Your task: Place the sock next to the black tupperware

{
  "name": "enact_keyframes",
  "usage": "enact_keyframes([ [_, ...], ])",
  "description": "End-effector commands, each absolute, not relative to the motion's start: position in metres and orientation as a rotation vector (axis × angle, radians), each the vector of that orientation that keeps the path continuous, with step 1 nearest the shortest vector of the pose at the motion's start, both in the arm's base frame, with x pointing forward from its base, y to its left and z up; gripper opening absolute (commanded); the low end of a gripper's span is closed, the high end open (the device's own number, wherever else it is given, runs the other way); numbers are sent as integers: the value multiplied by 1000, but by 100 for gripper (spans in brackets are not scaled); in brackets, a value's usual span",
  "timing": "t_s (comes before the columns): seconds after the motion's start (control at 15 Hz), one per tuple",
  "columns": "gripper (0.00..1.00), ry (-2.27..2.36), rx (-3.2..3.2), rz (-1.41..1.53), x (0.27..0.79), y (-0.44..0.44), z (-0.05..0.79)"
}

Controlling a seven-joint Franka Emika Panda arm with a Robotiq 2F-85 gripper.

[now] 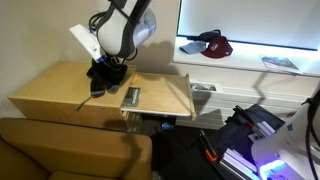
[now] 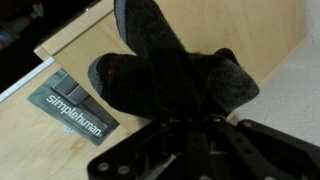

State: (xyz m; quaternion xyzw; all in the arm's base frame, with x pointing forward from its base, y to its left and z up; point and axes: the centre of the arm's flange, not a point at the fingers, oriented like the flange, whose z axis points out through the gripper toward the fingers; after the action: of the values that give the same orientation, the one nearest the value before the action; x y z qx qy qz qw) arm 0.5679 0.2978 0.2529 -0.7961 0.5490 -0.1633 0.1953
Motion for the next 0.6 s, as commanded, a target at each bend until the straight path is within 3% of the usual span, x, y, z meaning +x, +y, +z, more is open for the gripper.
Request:
enact_keyframes([
  [0.0, 2, 1536, -2223, -588, 610, 313, 208],
  [0.27, 2, 1502, -2224, -555, 616, 331, 190],
  [0.33, 32, 1506, -2219, -541, 616, 336, 192],
  [0.4, 33, 1509, -2229, -529, 616, 337, 193],
  [0.53, 47, 1565, -2278, -491, 616, 332, 204],
])
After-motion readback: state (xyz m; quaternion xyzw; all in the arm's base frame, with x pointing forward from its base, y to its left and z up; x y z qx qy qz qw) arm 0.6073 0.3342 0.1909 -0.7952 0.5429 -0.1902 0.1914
